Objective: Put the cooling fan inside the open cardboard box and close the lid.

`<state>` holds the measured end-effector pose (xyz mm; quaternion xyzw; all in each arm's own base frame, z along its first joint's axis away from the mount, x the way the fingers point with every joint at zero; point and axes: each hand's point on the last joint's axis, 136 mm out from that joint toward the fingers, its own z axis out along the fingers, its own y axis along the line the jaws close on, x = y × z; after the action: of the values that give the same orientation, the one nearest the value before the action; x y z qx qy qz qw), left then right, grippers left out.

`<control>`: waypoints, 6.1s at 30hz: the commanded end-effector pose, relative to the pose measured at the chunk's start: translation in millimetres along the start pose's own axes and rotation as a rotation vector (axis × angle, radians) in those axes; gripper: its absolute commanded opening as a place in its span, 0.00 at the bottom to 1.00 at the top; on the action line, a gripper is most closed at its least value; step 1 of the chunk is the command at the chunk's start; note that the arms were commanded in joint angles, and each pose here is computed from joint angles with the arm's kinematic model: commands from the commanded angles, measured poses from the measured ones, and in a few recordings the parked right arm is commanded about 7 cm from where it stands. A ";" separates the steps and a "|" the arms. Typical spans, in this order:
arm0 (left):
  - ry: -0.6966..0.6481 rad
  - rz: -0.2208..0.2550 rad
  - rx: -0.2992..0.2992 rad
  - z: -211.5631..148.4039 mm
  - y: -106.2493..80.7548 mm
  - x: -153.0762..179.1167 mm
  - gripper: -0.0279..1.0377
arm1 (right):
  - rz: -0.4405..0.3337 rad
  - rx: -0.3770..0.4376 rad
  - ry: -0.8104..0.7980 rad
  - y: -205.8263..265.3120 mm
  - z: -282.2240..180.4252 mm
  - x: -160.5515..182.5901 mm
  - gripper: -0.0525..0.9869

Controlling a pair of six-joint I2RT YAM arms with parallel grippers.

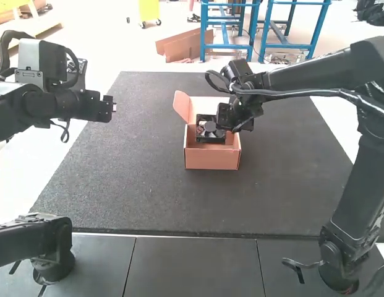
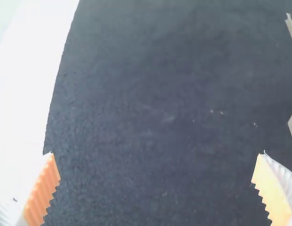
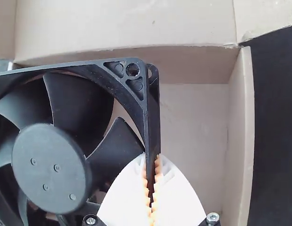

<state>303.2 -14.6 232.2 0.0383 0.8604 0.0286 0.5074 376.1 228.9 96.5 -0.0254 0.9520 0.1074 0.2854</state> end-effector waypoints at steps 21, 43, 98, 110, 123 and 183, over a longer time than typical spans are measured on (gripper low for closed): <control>0.002 -0.002 0.021 16.3 -5.9 -18.5 0.94 | 0.055 -0.188 -0.086 27.7 -35.6 -80.8 0.88; 0.036 0.040 0.106 115.6 -77.5 -49.0 0.94 | -0.135 -0.033 -0.412 -77.6 -107.9 -99.4 0.92; 0.055 -0.015 0.303 207.5 -164.4 -77.8 0.94 | -0.038 -0.151 -0.206 -71.2 -29.1 -151.2 0.72; 0.063 -0.014 0.301 208.3 -163.6 -75.3 0.94 | -0.029 -0.142 -0.176 -74.3 -14.2 -145.2 0.65; 0.063 -0.009 0.300 210.1 -163.7 -73.4 0.94 | -0.036 -0.153 -0.186 -69.5 -6.7 -149.4 0.41; 0.123 0.021 0.337 182.3 -182.0 -61.6 0.94 | -0.181 -0.182 -0.127 -13.7 -36.4 -82.2 0.04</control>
<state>490.2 -192.1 152.2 0.1275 0.8958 -0.0922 0.4156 437.7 200.3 161.8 -0.1169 0.9165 0.1634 0.3458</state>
